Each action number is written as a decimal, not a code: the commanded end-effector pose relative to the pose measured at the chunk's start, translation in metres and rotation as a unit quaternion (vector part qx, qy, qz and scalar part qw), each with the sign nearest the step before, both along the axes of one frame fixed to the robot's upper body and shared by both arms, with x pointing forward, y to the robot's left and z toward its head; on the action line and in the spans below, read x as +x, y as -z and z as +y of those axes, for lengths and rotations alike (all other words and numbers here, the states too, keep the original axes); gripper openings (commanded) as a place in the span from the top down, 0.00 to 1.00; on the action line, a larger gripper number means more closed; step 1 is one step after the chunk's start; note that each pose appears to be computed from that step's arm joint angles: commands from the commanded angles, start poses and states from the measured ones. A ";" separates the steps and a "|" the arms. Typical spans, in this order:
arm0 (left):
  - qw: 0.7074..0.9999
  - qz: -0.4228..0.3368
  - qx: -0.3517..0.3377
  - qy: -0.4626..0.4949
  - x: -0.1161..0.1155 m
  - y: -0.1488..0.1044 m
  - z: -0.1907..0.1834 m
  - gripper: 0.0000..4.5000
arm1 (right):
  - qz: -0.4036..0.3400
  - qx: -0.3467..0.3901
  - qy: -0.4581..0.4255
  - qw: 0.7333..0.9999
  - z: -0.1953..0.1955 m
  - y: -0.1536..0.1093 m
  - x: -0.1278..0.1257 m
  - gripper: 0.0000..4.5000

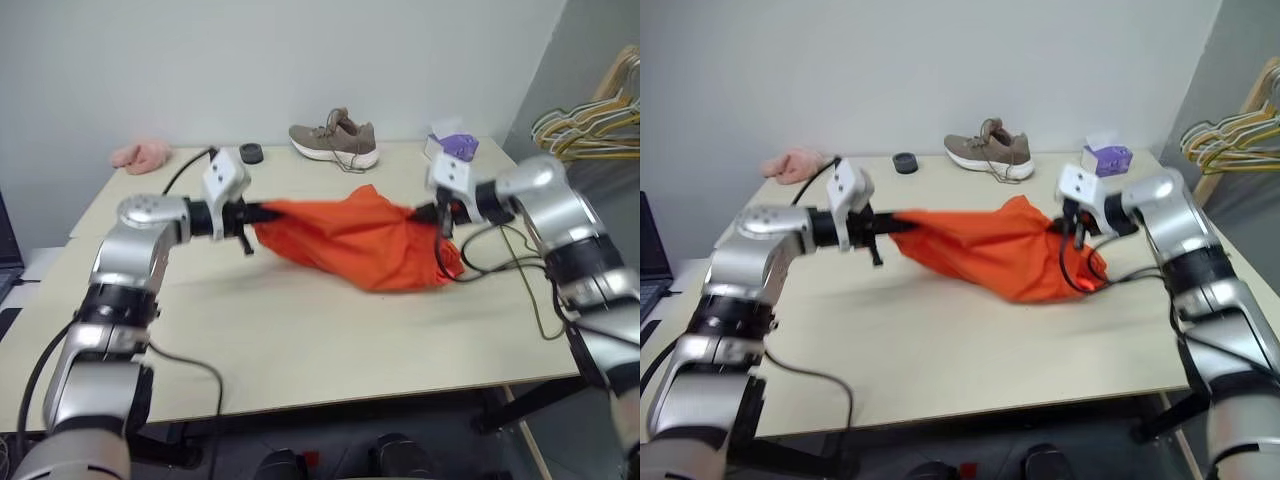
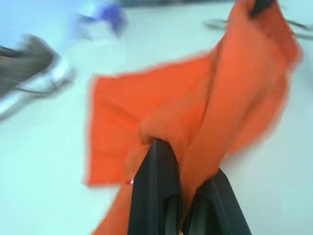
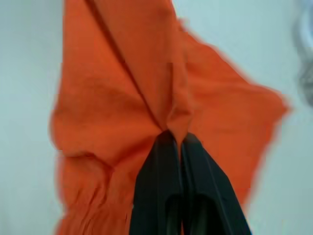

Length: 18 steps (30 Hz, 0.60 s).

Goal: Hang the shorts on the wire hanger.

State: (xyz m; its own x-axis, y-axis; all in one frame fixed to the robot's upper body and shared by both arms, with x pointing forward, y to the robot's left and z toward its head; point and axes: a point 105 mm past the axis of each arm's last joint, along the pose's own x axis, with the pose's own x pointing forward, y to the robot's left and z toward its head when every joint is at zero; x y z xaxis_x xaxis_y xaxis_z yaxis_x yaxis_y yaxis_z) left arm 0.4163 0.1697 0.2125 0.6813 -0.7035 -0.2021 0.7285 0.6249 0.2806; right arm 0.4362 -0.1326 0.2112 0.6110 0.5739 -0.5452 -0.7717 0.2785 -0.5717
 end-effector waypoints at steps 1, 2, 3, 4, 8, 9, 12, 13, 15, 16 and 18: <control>0.978 -0.132 0.006 -0.161 0.040 -0.073 0.028 1.00 | -0.222 -0.089 0.056 0.969 0.005 -0.064 0.034 1.00; 0.967 -0.166 0.009 -0.191 0.045 -0.093 0.033 1.00 | -0.282 -0.106 0.059 0.952 0.013 -0.084 0.038 1.00; 0.952 -0.212 0.028 -0.218 0.045 -0.117 0.039 1.00 | -0.344 -0.115 0.056 0.930 0.024 -0.107 0.038 1.00; 0.941 -0.242 0.041 -0.232 0.044 -0.132 0.043 1.00 | -0.382 -0.118 0.053 0.915 0.032 -0.121 0.037 1.00; 0.851 -0.432 0.156 -0.256 0.017 -0.217 0.044 1.00 | -0.551 -0.069 0.019 0.832 0.071 -0.193 0.013 1.00; 0.807 -0.493 0.213 -0.246 0.003 -0.238 0.039 1.00 | -0.586 -0.052 0.004 0.809 0.080 -0.207 0.004 1.00; 0.744 -0.551 0.326 -0.190 -0.011 -0.241 0.026 1.00 | -0.617 -0.017 -0.030 0.787 0.091 -0.205 -0.007 1.00; 0.756 -0.529 0.345 -0.168 -0.006 -0.223 0.026 1.00 | -0.609 -0.016 -0.041 0.792 0.092 -0.193 -0.004 1.00; 0.807 -0.443 0.372 -0.119 0.006 -0.167 0.033 1.00 | -0.581 -0.027 -0.066 0.810 0.092 -0.158 0.002 1.00; 0.832 -0.397 0.375 -0.097 0.007 -0.141 0.037 1.00 | -0.567 -0.033 -0.076 0.819 0.091 -0.142 0.004 1.00; 0.878 -0.304 0.366 -0.052 -0.001 -0.087 0.043 1.00 | -0.538 -0.049 -0.100 0.836 0.088 -0.108 0.007 1.00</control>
